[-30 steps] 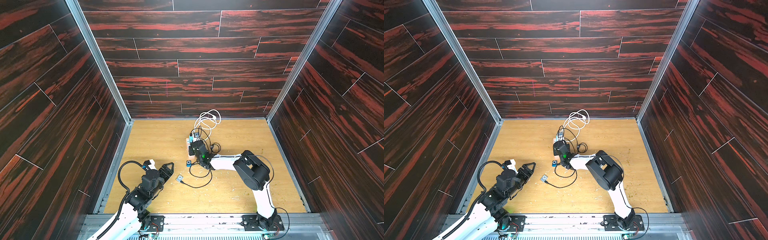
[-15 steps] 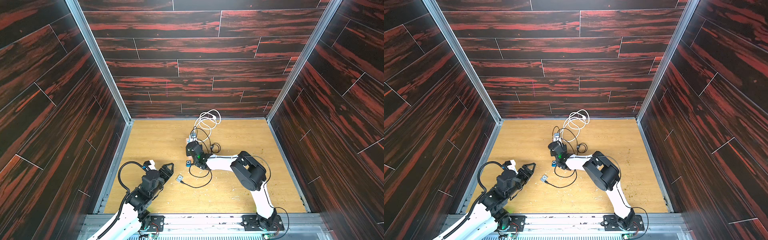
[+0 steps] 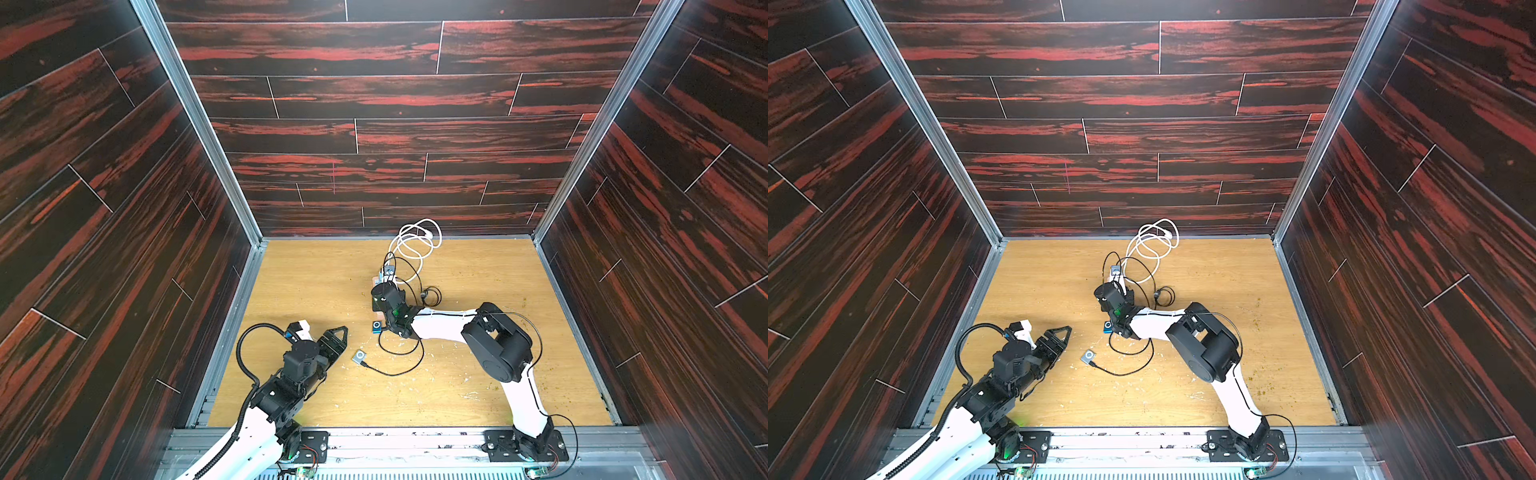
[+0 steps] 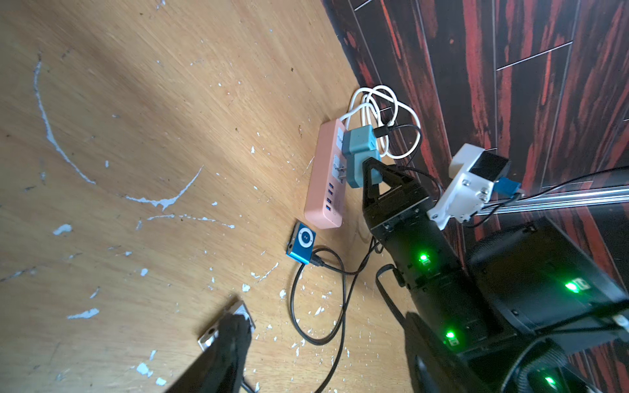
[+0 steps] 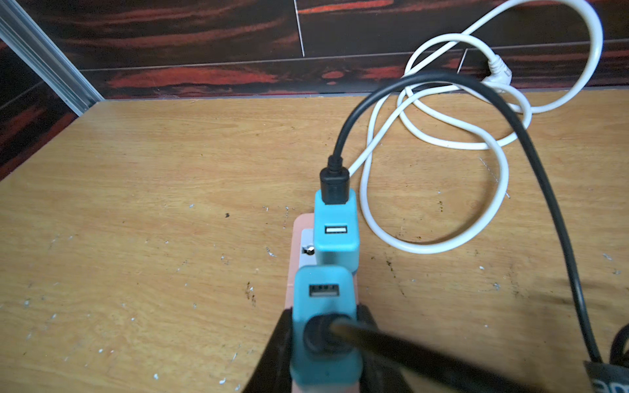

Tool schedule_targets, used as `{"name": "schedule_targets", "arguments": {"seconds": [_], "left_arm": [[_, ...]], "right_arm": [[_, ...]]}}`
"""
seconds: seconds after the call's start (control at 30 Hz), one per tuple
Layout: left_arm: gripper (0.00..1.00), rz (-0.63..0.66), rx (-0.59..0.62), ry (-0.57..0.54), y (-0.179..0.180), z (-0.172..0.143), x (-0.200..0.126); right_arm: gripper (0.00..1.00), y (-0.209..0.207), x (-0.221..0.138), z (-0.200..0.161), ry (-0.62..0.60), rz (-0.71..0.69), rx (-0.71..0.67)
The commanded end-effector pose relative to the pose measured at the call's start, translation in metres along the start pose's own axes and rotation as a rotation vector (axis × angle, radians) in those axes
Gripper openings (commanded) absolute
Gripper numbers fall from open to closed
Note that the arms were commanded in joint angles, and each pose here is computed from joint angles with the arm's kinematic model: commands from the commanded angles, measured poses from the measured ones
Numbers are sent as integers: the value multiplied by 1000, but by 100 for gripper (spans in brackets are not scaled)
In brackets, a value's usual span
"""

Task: Charge mp3
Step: Insert the plug into the socket.

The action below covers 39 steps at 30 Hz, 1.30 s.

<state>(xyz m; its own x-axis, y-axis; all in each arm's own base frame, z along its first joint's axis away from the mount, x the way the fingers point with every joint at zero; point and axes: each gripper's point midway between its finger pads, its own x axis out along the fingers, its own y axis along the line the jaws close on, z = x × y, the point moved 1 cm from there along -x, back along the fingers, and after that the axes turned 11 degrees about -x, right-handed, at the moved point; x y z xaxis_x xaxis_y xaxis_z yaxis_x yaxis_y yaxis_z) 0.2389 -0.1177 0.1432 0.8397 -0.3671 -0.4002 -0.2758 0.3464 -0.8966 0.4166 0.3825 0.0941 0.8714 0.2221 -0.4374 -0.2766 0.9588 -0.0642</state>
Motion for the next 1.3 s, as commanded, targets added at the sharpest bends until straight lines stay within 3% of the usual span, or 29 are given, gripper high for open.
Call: {"name": "schedule_targets", "arguments": {"seconds": [0.0, 1.27], "left_arm": [[73, 7, 4, -13, 4, 2, -1], [73, 4, -4, -23, 6, 4, -1]], "right_arm": [[0, -29, 8, -61, 183, -75, -116], [0, -34, -39, 42, -69, 58, -126]]}}
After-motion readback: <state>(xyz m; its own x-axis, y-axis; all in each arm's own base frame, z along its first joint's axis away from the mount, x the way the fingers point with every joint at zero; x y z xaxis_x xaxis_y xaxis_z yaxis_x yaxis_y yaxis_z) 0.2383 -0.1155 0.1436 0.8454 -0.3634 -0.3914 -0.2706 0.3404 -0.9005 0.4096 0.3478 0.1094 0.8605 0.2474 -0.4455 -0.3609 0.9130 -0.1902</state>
